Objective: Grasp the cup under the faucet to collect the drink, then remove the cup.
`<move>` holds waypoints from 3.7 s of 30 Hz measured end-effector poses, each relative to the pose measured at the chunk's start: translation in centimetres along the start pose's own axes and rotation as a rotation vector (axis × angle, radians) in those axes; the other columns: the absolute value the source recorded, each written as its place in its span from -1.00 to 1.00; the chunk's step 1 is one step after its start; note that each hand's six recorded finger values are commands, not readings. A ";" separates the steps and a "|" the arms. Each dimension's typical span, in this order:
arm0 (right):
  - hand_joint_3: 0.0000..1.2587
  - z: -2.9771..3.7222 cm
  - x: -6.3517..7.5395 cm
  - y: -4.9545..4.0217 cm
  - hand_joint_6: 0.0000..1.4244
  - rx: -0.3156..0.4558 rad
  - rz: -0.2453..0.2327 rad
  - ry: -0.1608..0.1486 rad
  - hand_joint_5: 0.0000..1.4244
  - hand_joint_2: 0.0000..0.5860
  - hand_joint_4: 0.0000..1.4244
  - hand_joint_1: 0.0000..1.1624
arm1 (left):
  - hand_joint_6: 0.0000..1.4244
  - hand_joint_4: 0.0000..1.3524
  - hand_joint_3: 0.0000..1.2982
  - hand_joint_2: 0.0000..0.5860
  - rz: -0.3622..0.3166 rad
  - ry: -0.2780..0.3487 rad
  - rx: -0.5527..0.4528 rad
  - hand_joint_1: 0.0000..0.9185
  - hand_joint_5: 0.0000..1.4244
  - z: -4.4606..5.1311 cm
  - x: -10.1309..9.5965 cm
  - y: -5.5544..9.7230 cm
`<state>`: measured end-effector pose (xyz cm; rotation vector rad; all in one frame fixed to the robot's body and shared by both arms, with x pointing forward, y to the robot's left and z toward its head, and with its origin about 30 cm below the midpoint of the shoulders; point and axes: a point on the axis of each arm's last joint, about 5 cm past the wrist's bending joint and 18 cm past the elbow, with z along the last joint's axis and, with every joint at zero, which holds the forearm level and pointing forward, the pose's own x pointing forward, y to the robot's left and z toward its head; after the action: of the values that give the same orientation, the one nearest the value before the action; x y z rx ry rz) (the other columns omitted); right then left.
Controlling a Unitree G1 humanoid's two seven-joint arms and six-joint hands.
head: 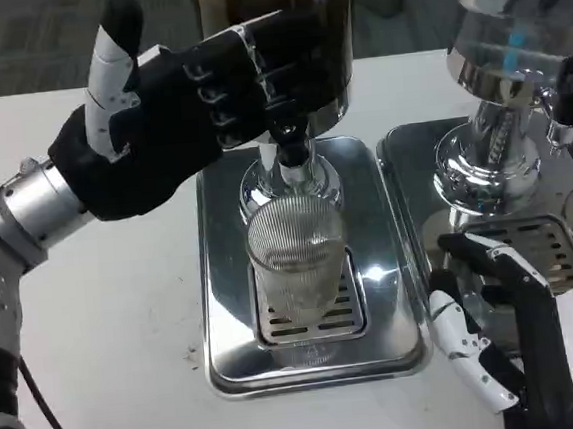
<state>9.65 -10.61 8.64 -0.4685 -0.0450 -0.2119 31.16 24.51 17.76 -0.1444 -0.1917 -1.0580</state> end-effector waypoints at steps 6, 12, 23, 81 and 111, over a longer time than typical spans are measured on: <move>-0.37 -0.02 0.0 0.00 -0.52 0.018 -0.002 0.008 -0.60 0.31 -0.57 -0.39 | -0.84 -0.90 -0.70 -0.74 -0.015 0.026 0.030 -1.00 -0.87 -0.08 0.2 -0.1; -0.37 -0.05 0.0 -0.01 -0.52 0.032 -0.002 0.016 -0.60 0.31 -0.56 -0.40 | -0.84 -0.89 -0.69 -0.74 -0.028 0.030 0.046 -1.00 -0.87 -0.12 0.4 -0.2; -0.37 -0.19 -0.4 -0.09 -0.52 0.030 0.000 0.032 -0.60 0.31 -0.55 -0.41 | -0.80 -0.86 -0.67 -0.74 -0.044 0.052 0.115 -1.00 -0.84 0.03 0.6 -0.2; -0.33 -0.02 -0.2 -0.71 -0.52 0.031 -0.001 0.016 -0.58 0.36 -0.51 -0.33 | -0.76 -0.91 -0.72 -0.68 -0.033 0.076 0.532 -1.00 -0.84 -0.24 -0.2 -1.4; -0.33 -0.46 0.3 -0.66 -0.52 0.018 0.001 0.021 -0.58 0.41 -0.53 -0.31 | -0.77 -0.93 -0.75 -0.70 -0.041 0.077 0.753 -1.00 -0.87 0.37 -0.4 -1.9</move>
<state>9.80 -11.45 8.54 -0.4479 -0.0257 -0.2149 29.26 23.99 18.08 0.5798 -0.5097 -0.9686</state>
